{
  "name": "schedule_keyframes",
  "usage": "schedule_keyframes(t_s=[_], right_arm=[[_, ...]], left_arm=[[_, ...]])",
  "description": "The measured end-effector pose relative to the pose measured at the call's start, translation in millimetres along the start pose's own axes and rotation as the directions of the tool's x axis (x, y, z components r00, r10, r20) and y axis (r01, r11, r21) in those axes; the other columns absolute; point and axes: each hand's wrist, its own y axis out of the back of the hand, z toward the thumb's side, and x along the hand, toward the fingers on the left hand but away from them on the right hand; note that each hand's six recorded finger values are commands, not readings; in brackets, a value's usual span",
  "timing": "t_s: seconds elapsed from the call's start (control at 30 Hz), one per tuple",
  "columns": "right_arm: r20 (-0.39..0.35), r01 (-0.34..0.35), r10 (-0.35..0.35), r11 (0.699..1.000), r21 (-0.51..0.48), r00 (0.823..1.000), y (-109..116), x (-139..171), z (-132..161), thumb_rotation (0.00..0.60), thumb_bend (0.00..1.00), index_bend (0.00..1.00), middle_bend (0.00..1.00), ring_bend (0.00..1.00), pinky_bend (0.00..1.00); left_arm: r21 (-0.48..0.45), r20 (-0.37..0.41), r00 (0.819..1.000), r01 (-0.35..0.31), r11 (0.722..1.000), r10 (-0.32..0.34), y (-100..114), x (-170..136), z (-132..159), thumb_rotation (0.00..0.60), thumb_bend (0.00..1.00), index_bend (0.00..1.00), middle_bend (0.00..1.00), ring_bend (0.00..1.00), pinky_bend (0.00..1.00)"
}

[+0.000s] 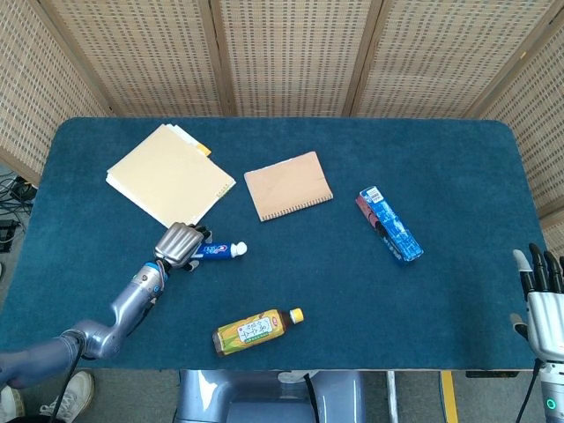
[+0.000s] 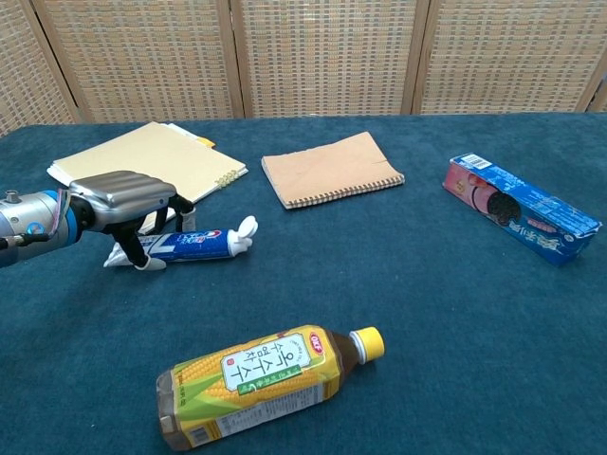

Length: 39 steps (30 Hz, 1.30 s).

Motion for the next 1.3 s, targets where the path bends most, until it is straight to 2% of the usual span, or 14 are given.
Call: schedule_keyframes(t_s=[0.1, 0.2, 0.5, 0.87, 1.07, 1.17, 1.3], right_arm=[[0.002, -0.002, 0.002, 1.0, -0.001, 1.0, -0.3, -0.3, -0.6, 0.6, 0.0, 0.0, 0.0, 0.0, 0.0], [0.001, -0.004, 0.004, 1.0, -0.002, 1.0, -0.8, -0.4, -0.7, 0.6, 0.0, 0.0, 0.0, 0.0, 0.0], [0.001, -0.012, 0.012, 1.0, -0.002, 1.0, -2.5, -0.7, -0.6, 0.6, 0.0, 0.0, 0.0, 0.0, 0.0], [-0.023, -0.04, 0.039, 0.998, -0.047, 0.999, -5.5, -10.0, 6.8, 0.6, 0.0, 0.0, 0.0, 0.0, 0.0], [-0.096, -0.059, 0.049, 0.993, -0.1, 0.994, 7.2, -30.8, 22.5, 0.6, 0.0, 0.0, 0.0, 0.0, 0.0], [-0.156, -0.083, 0.064, 0.99, -0.115, 0.986, 18.3, -47.1, 36.6, 0.6, 0.0, 0.0, 0.0, 0.0, 0.0], [-0.251, -0.132, 0.084, 0.974, -0.183, 0.964, 36.9, -68.4, 66.3, 0.6, 0.0, 0.0, 0.0, 0.0, 0.0]], left_arm=[[0.002, -0.009, 1.0, -0.007, 1.0, 0.007, -0.1, -0.2, -1.2, 0.6, 0.46, 0.58, 0.45, 0.47, 0.56], [0.003, -0.014, 1.0, -0.011, 1.0, 0.011, -1.3, -1.4, -2.3, 0.6, 0.47, 0.63, 0.47, 0.48, 0.56], [-0.033, -0.011, 0.999, -0.049, 0.998, 0.049, 6.4, -6.1, -4.9, 0.6, 0.57, 0.66, 0.49, 0.51, 0.59], [-0.136, 0.007, 0.988, -0.149, 0.98, 0.151, 44.4, -16.7, -9.2, 0.6, 0.57, 0.68, 0.5, 0.52, 0.6], [-0.171, 0.029, 0.979, -0.193, 0.966, 0.2, 69.9, -11.1, -0.6, 0.6, 0.6, 0.68, 0.51, 0.52, 0.6], [-0.22, 0.04, 0.974, -0.209, 0.953, 0.223, 81.2, -7.0, 8.8, 0.6, 0.6, 0.69, 0.51, 0.52, 0.6], [-0.312, 0.046, 0.968, -0.221, 0.924, 0.247, 93.0, -1.2, 20.6, 0.6, 0.6, 0.7, 0.52, 0.52, 0.6]])
